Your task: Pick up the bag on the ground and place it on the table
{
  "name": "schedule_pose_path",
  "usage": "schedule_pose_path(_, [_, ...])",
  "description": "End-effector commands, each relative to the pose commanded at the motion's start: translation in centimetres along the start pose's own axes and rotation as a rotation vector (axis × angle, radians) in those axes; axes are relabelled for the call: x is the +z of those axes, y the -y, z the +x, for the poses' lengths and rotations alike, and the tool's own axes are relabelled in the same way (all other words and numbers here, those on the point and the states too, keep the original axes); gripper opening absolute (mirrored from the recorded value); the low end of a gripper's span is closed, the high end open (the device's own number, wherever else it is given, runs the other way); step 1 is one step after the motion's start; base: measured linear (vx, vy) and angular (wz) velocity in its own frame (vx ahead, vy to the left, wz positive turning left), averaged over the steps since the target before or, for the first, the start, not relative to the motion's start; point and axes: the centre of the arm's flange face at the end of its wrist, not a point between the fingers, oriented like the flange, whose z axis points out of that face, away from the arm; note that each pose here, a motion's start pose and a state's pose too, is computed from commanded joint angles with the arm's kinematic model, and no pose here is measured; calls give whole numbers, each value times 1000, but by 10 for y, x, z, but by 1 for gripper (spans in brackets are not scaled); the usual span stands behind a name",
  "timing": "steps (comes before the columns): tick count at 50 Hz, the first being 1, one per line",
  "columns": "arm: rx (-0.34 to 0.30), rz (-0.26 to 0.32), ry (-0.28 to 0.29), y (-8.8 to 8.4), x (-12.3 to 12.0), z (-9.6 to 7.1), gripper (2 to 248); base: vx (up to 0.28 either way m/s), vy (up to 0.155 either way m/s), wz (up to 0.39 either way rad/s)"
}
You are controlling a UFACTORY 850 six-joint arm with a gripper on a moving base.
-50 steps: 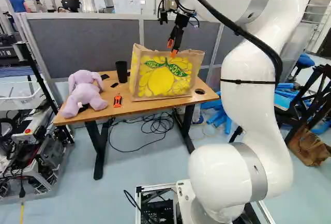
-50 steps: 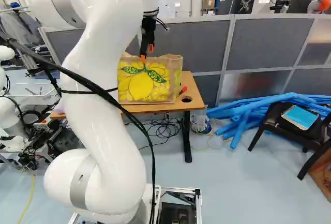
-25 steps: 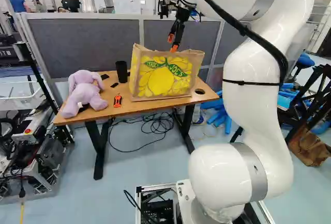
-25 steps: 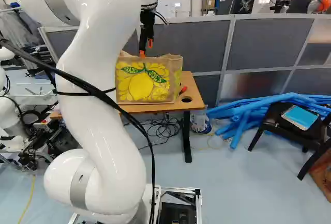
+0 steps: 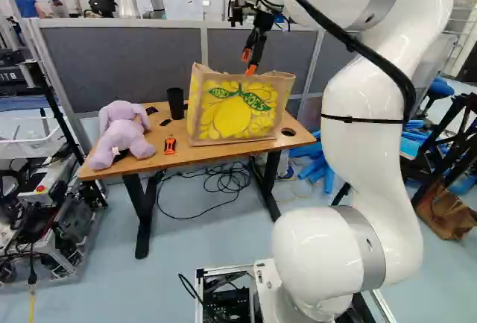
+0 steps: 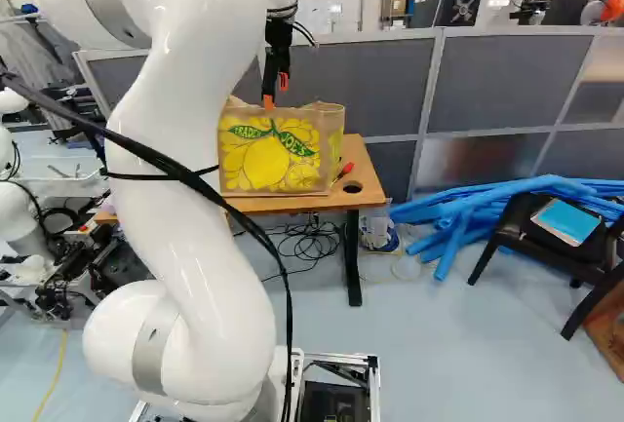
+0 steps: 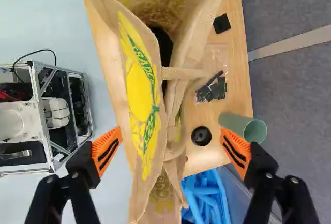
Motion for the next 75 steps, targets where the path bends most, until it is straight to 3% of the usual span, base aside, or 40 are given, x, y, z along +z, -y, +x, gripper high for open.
schedule_pose_path(75, [0,0,0,0,0,0,247,-114,-4,13])
